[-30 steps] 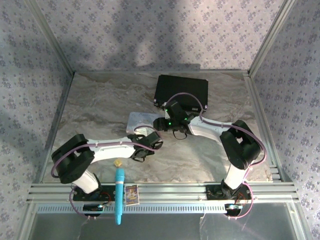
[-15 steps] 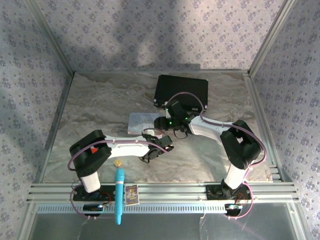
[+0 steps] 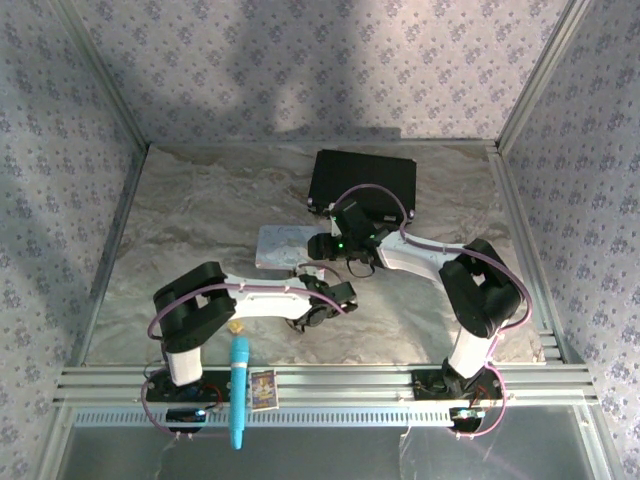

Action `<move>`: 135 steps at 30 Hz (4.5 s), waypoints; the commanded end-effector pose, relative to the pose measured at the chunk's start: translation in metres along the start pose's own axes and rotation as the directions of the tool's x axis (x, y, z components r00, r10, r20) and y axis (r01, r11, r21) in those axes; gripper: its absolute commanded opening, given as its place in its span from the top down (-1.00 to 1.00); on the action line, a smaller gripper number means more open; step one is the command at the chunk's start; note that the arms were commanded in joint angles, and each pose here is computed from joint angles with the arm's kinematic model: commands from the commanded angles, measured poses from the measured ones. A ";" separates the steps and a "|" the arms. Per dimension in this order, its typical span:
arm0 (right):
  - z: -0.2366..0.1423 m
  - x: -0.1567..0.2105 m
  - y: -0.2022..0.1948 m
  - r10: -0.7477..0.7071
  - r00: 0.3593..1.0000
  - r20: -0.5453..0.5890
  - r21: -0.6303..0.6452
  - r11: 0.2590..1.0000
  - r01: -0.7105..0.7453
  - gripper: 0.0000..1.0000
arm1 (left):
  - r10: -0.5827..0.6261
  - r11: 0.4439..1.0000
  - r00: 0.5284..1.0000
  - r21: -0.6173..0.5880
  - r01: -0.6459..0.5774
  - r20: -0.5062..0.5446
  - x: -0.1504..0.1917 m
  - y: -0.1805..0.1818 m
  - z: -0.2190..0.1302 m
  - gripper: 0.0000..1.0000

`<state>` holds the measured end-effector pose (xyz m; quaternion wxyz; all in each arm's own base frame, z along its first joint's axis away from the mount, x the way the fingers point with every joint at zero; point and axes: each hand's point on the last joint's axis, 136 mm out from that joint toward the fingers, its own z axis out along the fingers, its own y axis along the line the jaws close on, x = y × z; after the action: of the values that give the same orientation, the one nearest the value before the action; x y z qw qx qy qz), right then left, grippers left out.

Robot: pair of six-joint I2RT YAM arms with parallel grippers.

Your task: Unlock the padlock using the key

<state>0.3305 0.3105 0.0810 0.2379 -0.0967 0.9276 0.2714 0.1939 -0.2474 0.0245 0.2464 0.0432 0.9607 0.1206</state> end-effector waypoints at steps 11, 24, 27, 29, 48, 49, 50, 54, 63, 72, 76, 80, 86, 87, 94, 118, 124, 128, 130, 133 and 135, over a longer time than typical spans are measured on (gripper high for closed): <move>0.013 0.054 -0.053 0.060 0.984 -0.166 0.187 0.982 -0.028 -0.13 | 0.104 0.971 0.995 -0.217 -0.104 -0.008 0.002 0.034 -0.003 0.58; 0.012 0.051 -0.054 0.065 0.985 -0.161 0.185 0.982 -0.035 -0.12 | 0.188 0.956 0.982 -0.232 -0.180 0.014 0.004 0.020 -0.008 0.34; 0.012 0.051 -0.054 0.066 0.985 -0.161 0.186 0.982 -0.036 -0.12 | 0.185 0.962 0.983 -0.207 -0.176 0.020 0.002 0.012 -0.013 0.28; 0.012 0.050 -0.053 0.066 0.985 -0.159 0.183 0.983 -0.036 -0.12 | 0.175 0.968 0.984 -0.188 -0.168 0.022 0.002 0.011 -0.015 0.24; -0.054 -0.051 0.014 -0.114 0.992 0.059 0.079 0.991 0.110 -0.98 | -0.191 0.932 0.967 0.341 0.125 0.167 -0.051 0.064 -0.094 -1.00; -0.060 -0.053 0.016 -0.121 0.989 0.080 0.081 0.990 0.114 -0.98 | -0.209 0.917 0.967 0.373 0.142 0.146 -0.052 0.069 -0.094 -1.00; -0.065 -0.053 0.018 -0.120 0.988 0.095 0.080 0.990 0.112 -0.98 | -0.224 0.901 0.967 0.404 0.157 0.124 -0.052 0.073 -0.093 -1.00; -0.082 -0.034 0.018 -0.066 0.992 0.104 0.052 0.997 0.061 -0.98 | -0.302 0.816 0.951 0.534 0.222 0.066 -0.061 0.086 -0.092 -1.00; -0.092 0.028 0.063 -0.091 0.988 0.123 -0.018 0.995 0.094 -0.93 | -0.456 0.672 0.886 0.622 0.402 -0.081 -0.080 0.115 -0.069 -1.00; -0.041 0.072 0.087 -0.093 0.992 0.081 -0.035 0.995 0.096 -0.60 | -0.531 0.669 0.843 0.568 0.479 -0.085 -0.099 0.134 -0.046 -1.00; -0.018 0.083 0.093 -0.091 0.994 0.056 -0.033 0.995 0.093 -0.52 | -0.540 0.667 0.837 0.561 0.491 -0.091 -0.100 0.136 -0.043 -1.00; 0.007 0.099 0.095 -0.107 0.994 0.009 -0.009 0.994 0.107 -0.42 | -0.537 0.673 0.837 0.548 0.497 -0.100 -0.095 0.137 -0.039 -1.00; 0.027 0.109 0.093 -0.116 0.993 -0.025 0.027 0.993 0.117 -0.32 | -0.543 0.673 0.833 0.538 0.508 -0.107 -0.091 0.138 -0.035 -1.00; 0.030 0.110 0.093 -0.120 0.992 -0.028 0.031 0.992 0.120 -0.31 | -0.545 0.673 0.832 0.538 0.508 -0.105 -0.091 0.138 -0.035 -1.00; 0.044 0.119 0.085 -0.142 0.988 -0.066 0.107 0.983 0.148 -0.25 | -0.547 0.684 0.832 0.523 0.508 -0.091 -0.090 0.142 -0.033 -1.00; 0.031 0.156 0.057 -0.018 0.992 -0.125 0.120 0.992 0.033 0.48 | -0.562 0.675 0.822 0.524 0.519 -0.092 -0.085 0.144 -0.030 -1.00; 0.026 0.160 0.050 0.049 0.992 -0.115 0.067 0.997 -0.042 0.68 | -0.532 0.696 0.844 0.531 0.483 -0.070 -0.086 0.143 -0.031 -1.00; 0.020 0.160 0.044 0.097 0.990 -0.106 0.007 0.995 -0.097 0.80 | -0.441 0.757 0.898 0.540 0.368 0.007 -0.091 0.139 -0.040 -1.00; 0.016 0.159 0.039 0.126 0.987 -0.098 -0.041 0.991 -0.130 0.82 | -0.351 0.807 0.934 0.528 0.265 0.068 -0.096 0.135 -0.047 -1.00; 0.014 0.159 0.031 0.150 0.982 -0.113 -0.091 0.983 -0.161 0.85 | -0.172 0.894 0.969 0.441 0.077 0.179 -0.106 0.129 -0.057 -1.00; 0.012 0.159 0.030 0.151 0.980 -0.129 -0.136 0.976 -0.168 0.86 | -0.023 0.924 0.969 0.375 -0.074 0.247 -0.111 0.120 -0.061 -1.00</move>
<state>0.2028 0.3549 0.0362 0.2104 -0.0649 0.9070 0.3591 0.2542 -0.1562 0.1373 0.3086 0.0154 0.9398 -0.1458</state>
